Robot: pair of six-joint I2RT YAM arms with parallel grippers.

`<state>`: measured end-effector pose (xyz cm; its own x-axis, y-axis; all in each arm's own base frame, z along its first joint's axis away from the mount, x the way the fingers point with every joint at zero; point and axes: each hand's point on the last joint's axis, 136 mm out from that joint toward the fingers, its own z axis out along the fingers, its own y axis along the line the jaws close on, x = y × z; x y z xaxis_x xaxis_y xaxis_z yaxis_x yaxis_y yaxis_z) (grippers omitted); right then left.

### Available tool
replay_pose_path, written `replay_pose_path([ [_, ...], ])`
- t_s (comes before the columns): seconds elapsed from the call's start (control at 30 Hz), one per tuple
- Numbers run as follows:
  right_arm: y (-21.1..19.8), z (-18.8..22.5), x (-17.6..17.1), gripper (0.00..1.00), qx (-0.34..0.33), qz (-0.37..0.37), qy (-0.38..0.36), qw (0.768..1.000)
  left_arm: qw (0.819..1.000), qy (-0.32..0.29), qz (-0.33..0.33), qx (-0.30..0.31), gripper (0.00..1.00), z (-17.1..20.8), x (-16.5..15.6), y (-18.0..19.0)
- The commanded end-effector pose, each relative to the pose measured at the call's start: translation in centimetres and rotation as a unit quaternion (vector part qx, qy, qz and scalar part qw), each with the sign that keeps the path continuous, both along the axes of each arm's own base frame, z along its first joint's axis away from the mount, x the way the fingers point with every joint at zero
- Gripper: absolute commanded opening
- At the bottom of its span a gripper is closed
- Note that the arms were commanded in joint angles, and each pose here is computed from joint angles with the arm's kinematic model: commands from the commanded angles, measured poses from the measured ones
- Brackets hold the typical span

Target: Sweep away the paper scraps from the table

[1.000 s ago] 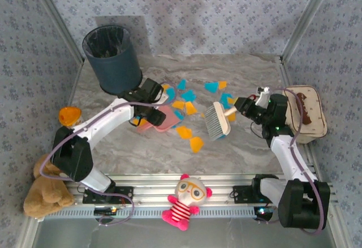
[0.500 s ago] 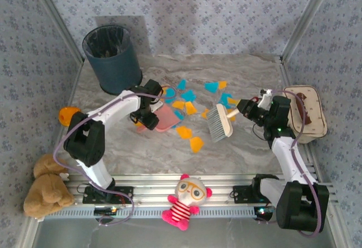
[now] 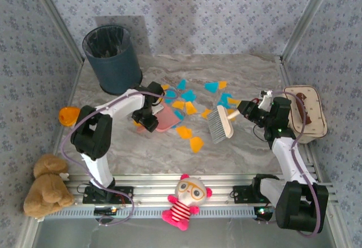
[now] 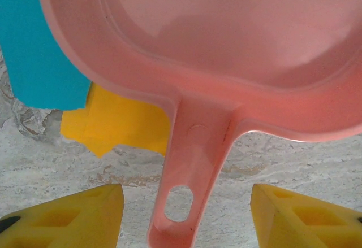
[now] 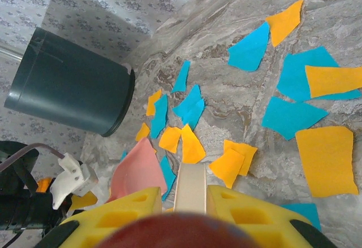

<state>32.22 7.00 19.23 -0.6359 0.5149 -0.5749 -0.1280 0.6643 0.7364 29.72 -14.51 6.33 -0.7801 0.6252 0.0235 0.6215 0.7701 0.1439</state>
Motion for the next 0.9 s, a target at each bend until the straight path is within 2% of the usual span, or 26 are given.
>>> replay_pose_path([
  [0.0,0.2,0.5,-0.5,0.0,0.005,0.012,-0.011,1.0,1.0,0.016,-0.005,0.005,0.6,-0.1,-0.1,0.1],
  [0.43,0.3,0.2,-0.7,0.0,0.006,0.013,-0.008,1.0,0.999,0.032,-0.008,0.029,0.52,-1.8,0.0,0.5],
  [0.87,0.2,-0.1,-0.8,0.0,0.005,0.011,-0.004,1.0,0.999,0.031,-0.009,0.037,0.36,-1.9,0.3,0.6],
])
